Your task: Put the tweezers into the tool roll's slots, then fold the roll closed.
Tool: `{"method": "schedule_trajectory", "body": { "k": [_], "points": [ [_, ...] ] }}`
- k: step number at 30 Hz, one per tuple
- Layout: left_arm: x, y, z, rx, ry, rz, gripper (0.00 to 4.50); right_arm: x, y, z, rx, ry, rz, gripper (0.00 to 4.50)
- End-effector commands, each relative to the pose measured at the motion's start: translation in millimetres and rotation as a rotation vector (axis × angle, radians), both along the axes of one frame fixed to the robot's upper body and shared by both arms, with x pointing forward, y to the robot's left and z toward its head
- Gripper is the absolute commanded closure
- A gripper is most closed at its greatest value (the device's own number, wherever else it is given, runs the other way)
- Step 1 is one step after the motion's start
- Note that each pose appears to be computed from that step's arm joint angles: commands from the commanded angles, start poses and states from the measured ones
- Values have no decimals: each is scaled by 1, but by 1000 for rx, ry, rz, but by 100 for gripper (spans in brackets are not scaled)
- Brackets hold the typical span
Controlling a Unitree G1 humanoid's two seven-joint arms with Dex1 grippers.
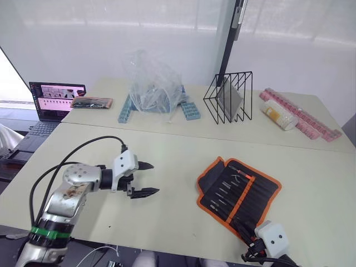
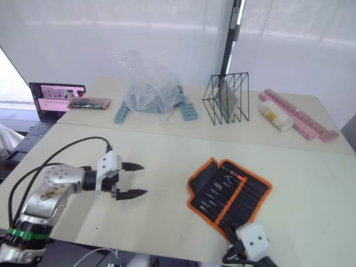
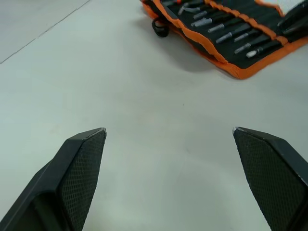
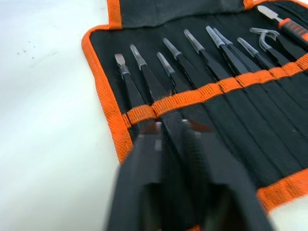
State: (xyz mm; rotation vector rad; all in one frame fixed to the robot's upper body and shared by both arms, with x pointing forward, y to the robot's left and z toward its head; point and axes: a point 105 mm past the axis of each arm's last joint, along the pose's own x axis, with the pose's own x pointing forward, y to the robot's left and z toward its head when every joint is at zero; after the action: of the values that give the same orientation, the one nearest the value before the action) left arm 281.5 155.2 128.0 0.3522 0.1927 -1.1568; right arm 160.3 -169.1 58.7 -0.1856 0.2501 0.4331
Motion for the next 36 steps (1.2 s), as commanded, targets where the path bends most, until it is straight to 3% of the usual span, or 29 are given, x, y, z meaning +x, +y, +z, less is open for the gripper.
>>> {"method": "schedule_trajectory", "body": {
  "k": [1, 7, 8, 17, 24, 36],
  "points": [
    [-5, 12, 18, -39, -46, 86, 0, 8, -5, 40, 36, -103, -4, 225],
    [-15, 30, 13, -48, -34, 213, 0, 24, -3, 57, 58, -130, 69, 19],
    [-16, 29, 13, -53, -37, 219, 0, 28, -2, 57, 59, -132, 70, 3],
    [-28, 21, 11, -71, -36, 231, 0, 46, 15, 52, 63, -133, 108, 3],
    [-33, 15, 9, -72, -27, 251, 0, 46, 30, 47, 71, -109, 149, 3],
    [-30, 11, 22, -88, -180, 302, 0, 40, 54, 49, 51, -119, 199, 3]
  ]
}}
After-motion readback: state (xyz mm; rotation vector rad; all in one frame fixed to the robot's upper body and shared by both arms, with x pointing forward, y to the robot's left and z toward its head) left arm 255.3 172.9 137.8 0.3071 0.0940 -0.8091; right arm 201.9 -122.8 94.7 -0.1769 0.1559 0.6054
